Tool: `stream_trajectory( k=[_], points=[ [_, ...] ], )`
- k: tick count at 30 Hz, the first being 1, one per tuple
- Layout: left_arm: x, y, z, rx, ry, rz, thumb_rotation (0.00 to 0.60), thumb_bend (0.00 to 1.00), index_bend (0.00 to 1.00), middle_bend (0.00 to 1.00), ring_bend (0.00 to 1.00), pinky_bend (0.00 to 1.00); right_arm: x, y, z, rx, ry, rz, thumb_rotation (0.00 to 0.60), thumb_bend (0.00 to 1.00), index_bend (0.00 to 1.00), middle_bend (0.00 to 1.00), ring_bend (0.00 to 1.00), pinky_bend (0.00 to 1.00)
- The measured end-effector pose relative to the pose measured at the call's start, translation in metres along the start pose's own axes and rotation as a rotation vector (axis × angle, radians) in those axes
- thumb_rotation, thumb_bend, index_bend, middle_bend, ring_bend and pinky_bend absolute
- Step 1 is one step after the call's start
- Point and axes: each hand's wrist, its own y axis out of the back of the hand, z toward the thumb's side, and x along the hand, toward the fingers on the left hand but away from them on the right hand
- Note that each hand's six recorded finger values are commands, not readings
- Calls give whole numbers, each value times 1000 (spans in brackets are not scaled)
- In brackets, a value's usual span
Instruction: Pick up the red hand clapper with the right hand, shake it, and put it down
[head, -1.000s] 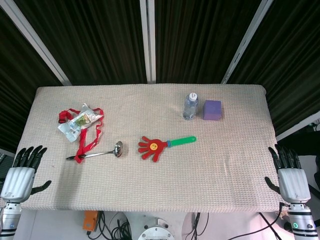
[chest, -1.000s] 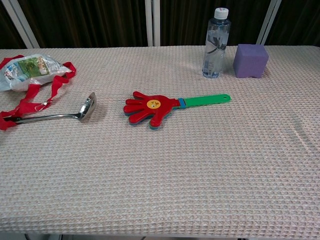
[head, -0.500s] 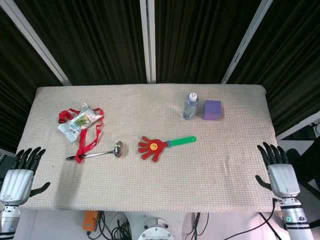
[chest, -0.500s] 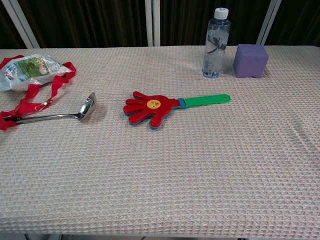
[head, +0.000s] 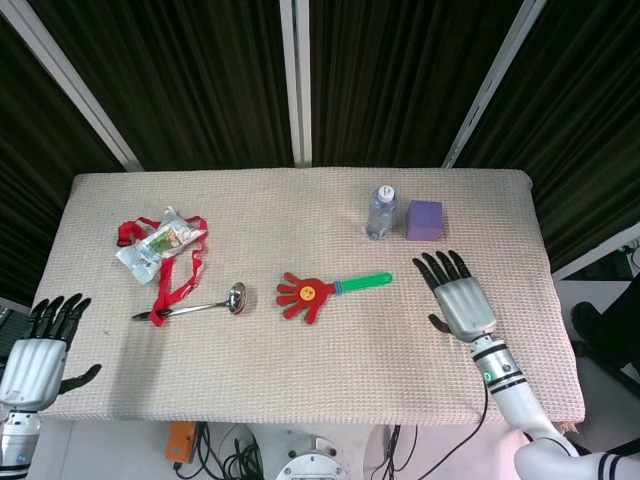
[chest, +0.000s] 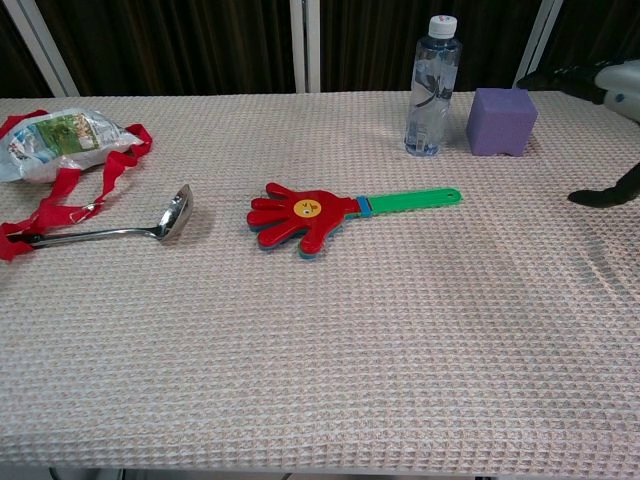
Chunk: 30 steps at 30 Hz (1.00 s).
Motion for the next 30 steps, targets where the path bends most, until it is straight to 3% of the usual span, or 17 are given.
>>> stream_trajectory(
  k=[13, 20, 30],
  points=[
    [-2, 0, -9, -19, 6, -12, 600, 121, 76, 49, 0, 0, -83, -41, 104, -40, 66, 80, 600, 132, 154, 74, 0, 0],
    [-2, 3, -11, -16, 6, 1, 600, 121, 75, 49, 0, 0, -103, -46, 122, -50, 45, 67, 600, 187, 250, 96, 0, 0],
    [-1, 7, -20, -14, 20, 8, 600, 122, 76, 49, 0, 0, -123, -60, 143, -59, 28, 73, 600, 216, 295, 105, 0, 0]
  ],
)
